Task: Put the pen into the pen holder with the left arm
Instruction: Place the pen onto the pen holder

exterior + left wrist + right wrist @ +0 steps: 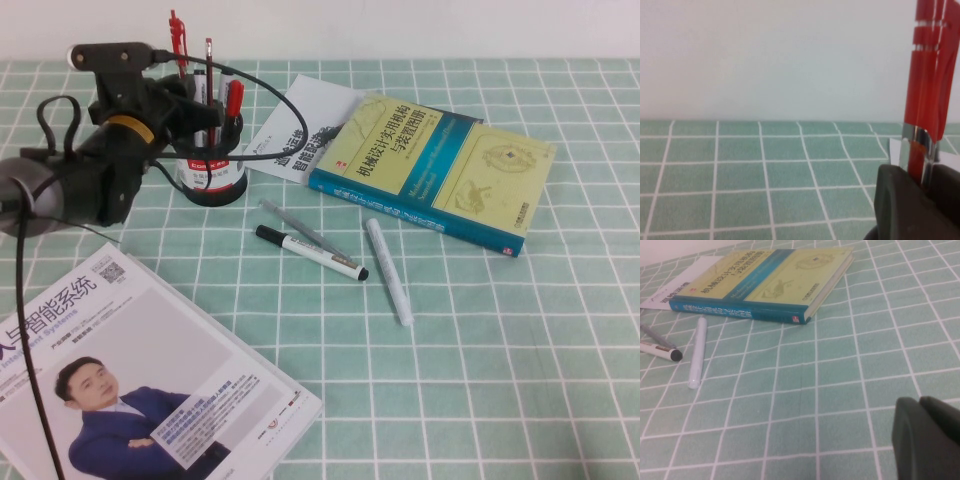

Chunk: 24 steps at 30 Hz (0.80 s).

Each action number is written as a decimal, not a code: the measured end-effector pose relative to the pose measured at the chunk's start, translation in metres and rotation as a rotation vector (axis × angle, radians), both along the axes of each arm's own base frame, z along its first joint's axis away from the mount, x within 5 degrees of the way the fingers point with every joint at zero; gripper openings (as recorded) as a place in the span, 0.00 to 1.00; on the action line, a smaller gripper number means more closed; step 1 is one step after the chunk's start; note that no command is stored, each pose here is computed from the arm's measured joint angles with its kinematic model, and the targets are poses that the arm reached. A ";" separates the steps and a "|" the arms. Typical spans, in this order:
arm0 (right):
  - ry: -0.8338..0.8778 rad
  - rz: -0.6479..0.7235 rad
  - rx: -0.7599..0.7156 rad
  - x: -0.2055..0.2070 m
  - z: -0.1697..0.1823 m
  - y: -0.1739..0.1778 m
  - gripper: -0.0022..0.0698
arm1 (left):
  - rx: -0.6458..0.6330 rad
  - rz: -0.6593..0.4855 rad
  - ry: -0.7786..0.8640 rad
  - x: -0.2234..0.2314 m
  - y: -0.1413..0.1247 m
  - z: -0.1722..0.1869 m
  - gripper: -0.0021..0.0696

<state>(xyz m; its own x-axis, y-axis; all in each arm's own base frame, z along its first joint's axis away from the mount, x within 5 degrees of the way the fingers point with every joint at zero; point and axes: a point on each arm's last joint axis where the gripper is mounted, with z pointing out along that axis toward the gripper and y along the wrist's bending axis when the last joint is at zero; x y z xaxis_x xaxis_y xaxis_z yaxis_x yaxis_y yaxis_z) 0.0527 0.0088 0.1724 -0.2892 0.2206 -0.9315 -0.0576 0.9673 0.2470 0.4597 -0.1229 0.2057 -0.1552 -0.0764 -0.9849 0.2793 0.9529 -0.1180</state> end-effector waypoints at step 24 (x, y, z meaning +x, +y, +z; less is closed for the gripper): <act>0.000 0.000 0.000 0.000 0.000 0.000 0.00 | 0.061 -0.012 0.011 0.000 0.000 -0.005 0.47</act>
<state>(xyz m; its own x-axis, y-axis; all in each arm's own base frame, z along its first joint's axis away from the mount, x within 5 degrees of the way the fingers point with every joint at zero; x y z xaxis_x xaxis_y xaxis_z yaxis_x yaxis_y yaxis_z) 0.0527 0.0088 0.1724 -0.2892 0.2206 -0.9315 -0.0576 0.9673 0.2470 0.4598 -0.1232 0.2008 -0.1664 -0.0141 -0.9860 0.2895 0.9551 -0.0625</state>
